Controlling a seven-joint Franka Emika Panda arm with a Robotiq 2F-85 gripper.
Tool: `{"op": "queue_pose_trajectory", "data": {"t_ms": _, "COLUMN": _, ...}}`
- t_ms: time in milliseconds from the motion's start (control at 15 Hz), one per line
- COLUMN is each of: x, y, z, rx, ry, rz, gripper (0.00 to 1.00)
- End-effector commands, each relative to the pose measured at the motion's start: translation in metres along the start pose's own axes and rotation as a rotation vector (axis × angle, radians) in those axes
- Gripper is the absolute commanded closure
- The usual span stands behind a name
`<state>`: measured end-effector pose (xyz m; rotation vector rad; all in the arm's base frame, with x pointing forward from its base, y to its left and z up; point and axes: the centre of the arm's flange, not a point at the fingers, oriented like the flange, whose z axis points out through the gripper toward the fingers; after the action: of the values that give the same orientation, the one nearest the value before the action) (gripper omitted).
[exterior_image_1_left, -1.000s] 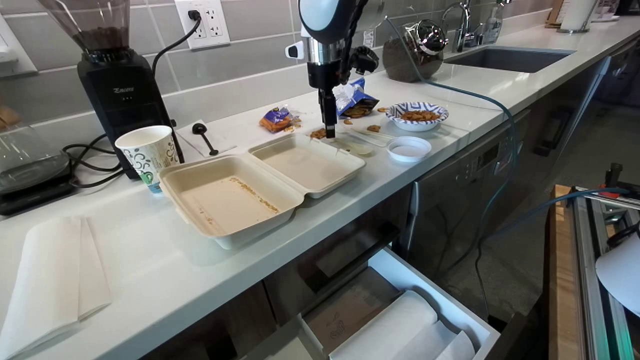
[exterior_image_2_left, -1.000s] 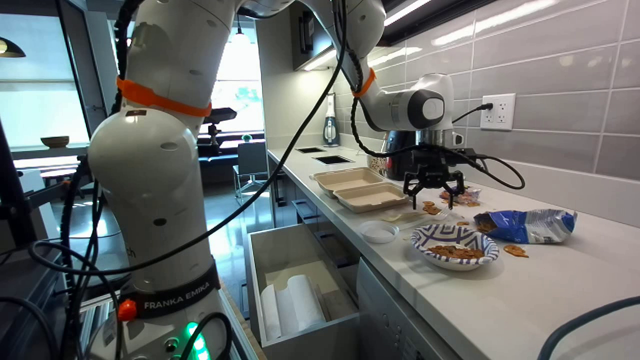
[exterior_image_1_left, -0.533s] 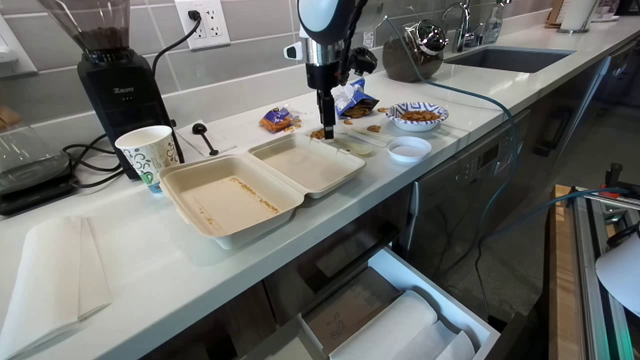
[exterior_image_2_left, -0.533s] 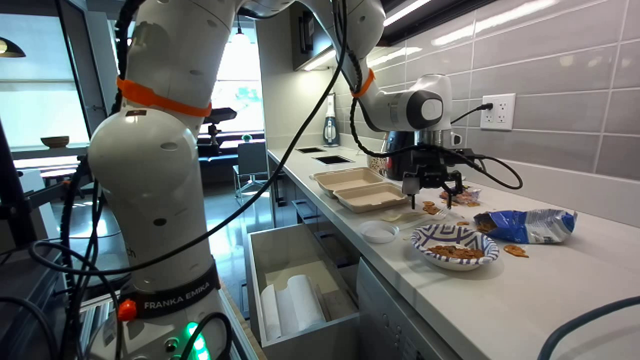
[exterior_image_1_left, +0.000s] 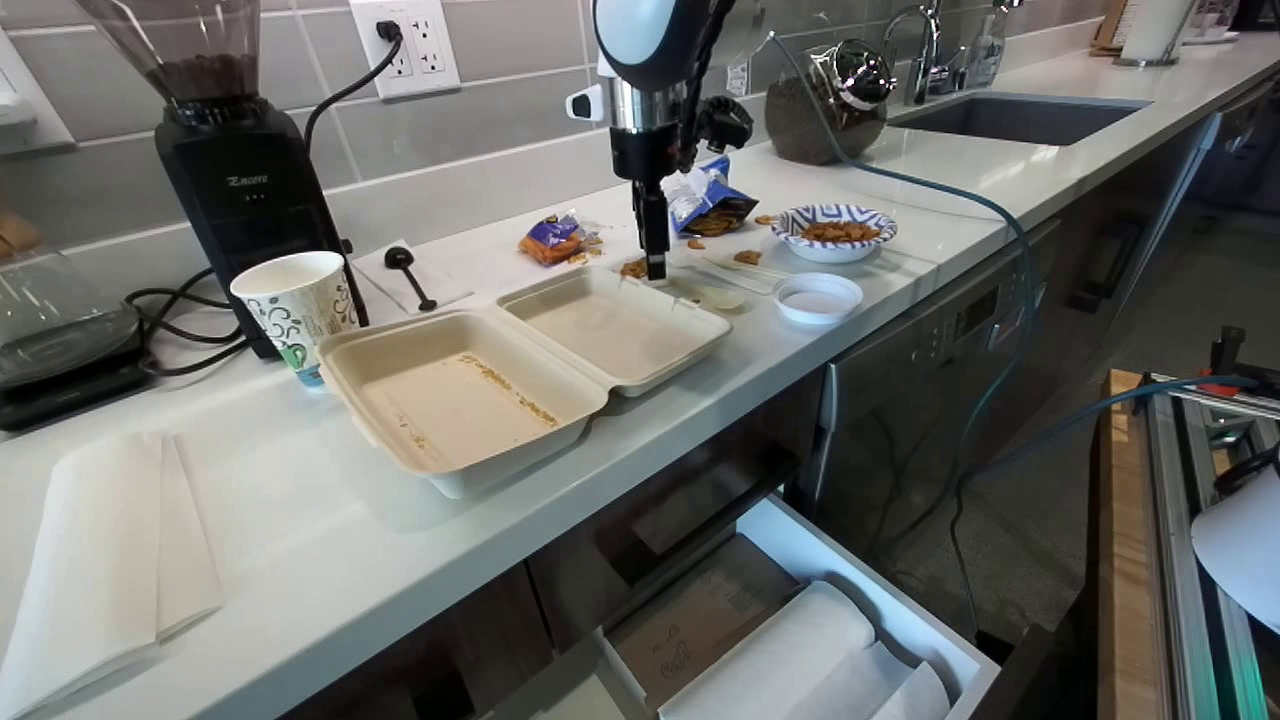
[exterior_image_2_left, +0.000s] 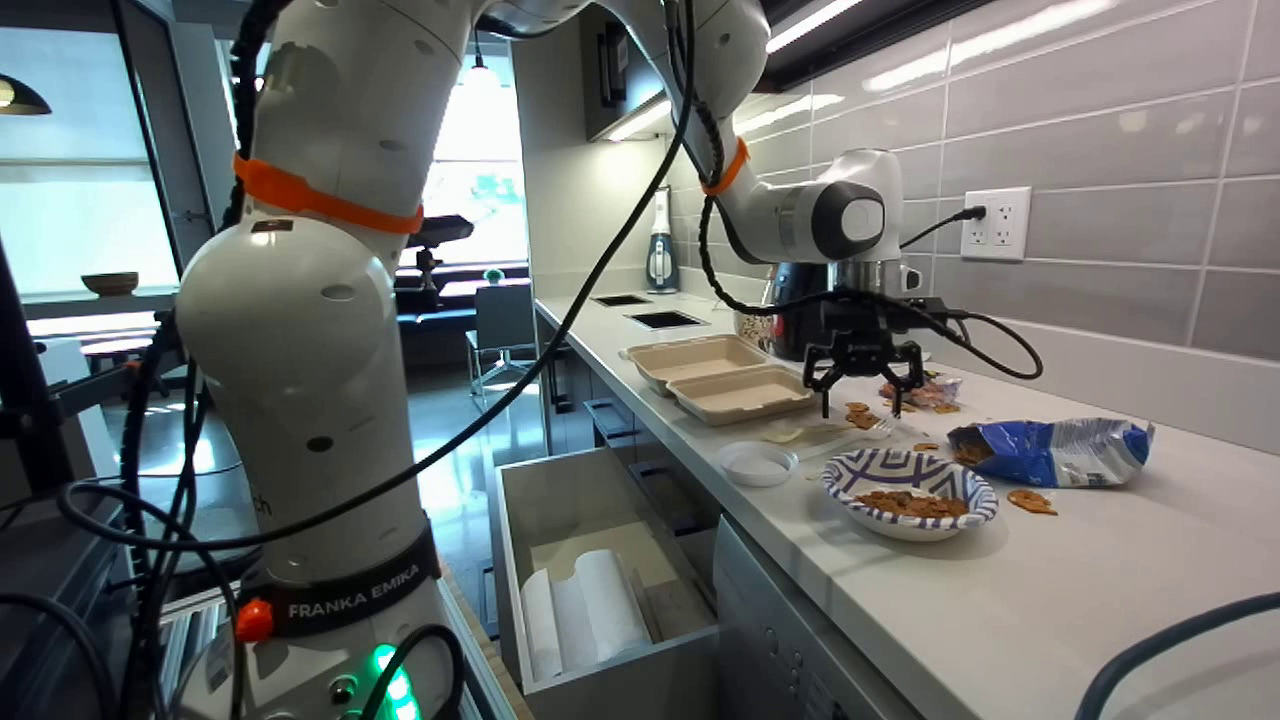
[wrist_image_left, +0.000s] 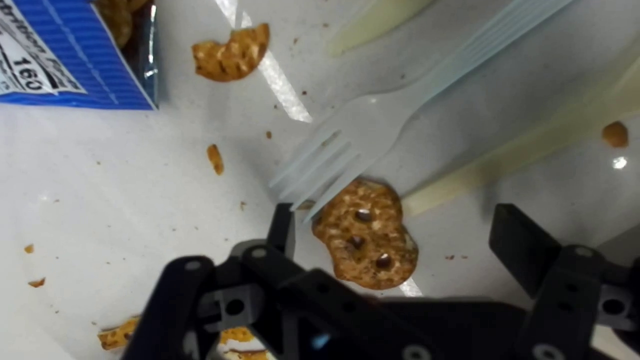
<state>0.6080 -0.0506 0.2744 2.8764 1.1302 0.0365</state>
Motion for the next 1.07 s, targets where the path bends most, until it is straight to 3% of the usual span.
{"op": "queue_pose_trajectory", "data": {"t_ms": 0, "x": 0.001, "y": -0.004, "z": 0.009, "rx": 0.004, "ry": 0.022, "rz": -0.004, "gripper": 0.0}}
{"op": "queue_pose_trajectory", "data": {"t_ms": 1000, "x": 0.013, "y": -0.002, "z": 0.014, "rx": -0.018, "ry": 0.045, "rz": 0.002, "gripper": 0.01}}
